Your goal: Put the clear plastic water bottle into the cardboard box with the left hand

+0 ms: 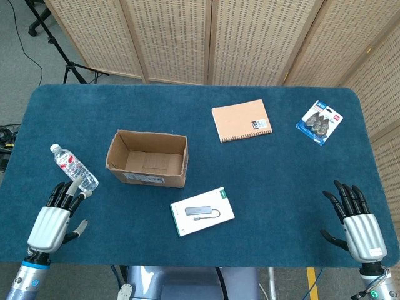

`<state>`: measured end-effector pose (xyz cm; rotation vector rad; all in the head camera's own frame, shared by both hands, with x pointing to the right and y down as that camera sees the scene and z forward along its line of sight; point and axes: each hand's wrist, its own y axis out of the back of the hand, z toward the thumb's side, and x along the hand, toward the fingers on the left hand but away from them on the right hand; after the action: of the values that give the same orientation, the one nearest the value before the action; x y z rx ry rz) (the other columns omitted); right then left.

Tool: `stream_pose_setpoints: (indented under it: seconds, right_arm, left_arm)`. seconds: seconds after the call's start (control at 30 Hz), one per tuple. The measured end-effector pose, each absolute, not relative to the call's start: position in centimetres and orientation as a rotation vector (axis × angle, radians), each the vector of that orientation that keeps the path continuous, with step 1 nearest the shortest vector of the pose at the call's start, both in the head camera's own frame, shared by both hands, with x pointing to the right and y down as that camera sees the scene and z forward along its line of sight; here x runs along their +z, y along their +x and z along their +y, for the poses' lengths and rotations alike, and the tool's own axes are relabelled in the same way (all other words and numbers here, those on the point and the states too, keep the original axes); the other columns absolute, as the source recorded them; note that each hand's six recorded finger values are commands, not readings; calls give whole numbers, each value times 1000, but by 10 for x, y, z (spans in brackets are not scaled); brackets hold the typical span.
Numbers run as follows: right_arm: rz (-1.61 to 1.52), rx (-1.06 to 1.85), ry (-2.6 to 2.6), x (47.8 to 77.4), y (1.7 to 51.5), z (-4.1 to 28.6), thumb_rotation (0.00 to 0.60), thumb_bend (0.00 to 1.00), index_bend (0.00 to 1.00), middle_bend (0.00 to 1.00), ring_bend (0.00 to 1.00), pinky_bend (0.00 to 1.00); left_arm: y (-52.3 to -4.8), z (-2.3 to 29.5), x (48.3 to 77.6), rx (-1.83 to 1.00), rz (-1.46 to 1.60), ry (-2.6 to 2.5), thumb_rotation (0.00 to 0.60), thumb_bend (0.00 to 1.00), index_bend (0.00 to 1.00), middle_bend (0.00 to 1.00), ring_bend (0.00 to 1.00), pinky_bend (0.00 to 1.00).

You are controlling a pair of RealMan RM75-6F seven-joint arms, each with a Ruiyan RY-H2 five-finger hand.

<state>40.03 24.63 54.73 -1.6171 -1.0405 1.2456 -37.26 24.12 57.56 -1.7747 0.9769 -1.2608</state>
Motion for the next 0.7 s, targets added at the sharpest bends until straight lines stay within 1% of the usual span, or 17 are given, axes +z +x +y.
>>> stream_pose_setpoints:
  seconds: [0.7]
  right_arm:
    - [-1038,1251,-1623,549,400,246,600,105,158,0,0,0]
  left_arm:
    - [-371,243,576,-1258,964,-1783,600,298,254,0,0,0]
